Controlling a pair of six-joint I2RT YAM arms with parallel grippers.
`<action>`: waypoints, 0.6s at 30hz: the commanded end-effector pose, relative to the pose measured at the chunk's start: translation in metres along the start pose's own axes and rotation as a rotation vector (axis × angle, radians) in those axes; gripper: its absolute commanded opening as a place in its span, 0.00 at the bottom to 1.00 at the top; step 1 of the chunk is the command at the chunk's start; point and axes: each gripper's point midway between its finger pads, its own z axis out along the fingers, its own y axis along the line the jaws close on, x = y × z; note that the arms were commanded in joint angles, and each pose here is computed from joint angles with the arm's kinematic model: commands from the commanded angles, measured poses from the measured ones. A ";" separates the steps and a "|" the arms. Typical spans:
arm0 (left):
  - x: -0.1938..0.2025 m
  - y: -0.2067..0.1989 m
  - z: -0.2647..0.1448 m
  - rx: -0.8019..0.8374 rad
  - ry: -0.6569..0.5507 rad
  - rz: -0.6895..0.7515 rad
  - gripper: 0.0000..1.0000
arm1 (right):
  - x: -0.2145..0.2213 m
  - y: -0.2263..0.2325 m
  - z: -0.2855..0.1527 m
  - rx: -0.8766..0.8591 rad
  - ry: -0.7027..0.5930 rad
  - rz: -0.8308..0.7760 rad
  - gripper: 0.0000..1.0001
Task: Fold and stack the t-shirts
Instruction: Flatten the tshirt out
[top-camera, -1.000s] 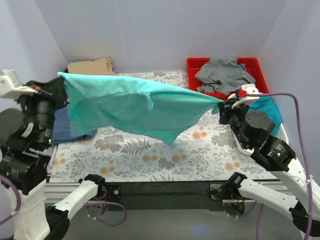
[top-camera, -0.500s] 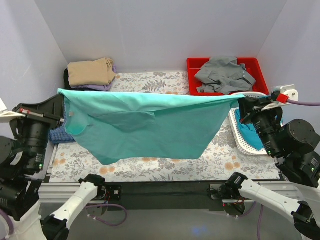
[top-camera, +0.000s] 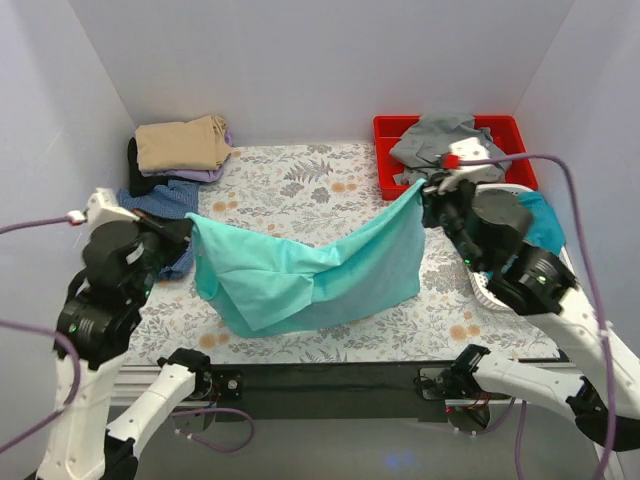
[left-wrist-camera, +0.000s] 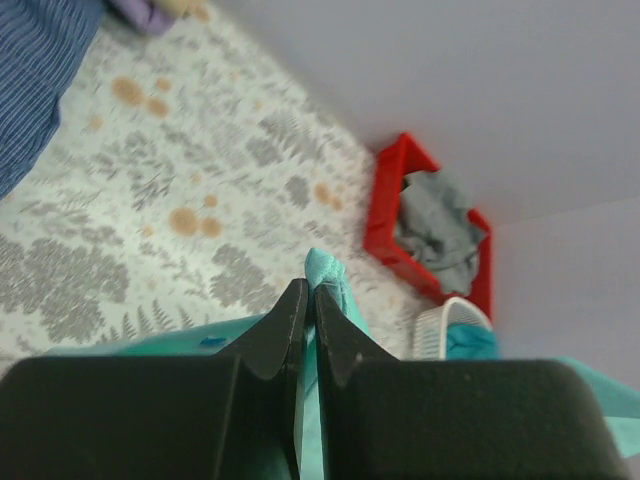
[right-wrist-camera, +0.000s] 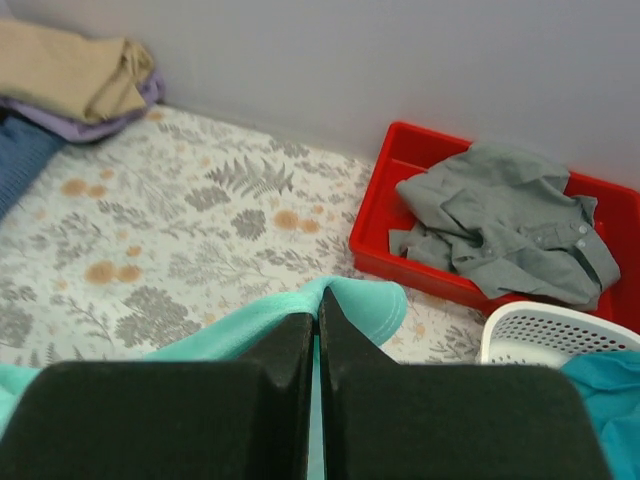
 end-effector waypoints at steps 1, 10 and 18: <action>0.014 0.012 0.033 -0.073 0.013 0.012 0.00 | 0.019 0.006 0.036 0.062 0.030 -0.080 0.01; -0.026 0.027 0.107 -0.285 -0.222 0.209 0.00 | 0.119 -0.003 0.133 0.179 0.275 -0.221 0.01; 0.014 0.051 0.199 -0.355 -0.173 0.336 0.00 | 0.190 -0.042 0.206 0.223 0.386 -0.176 0.01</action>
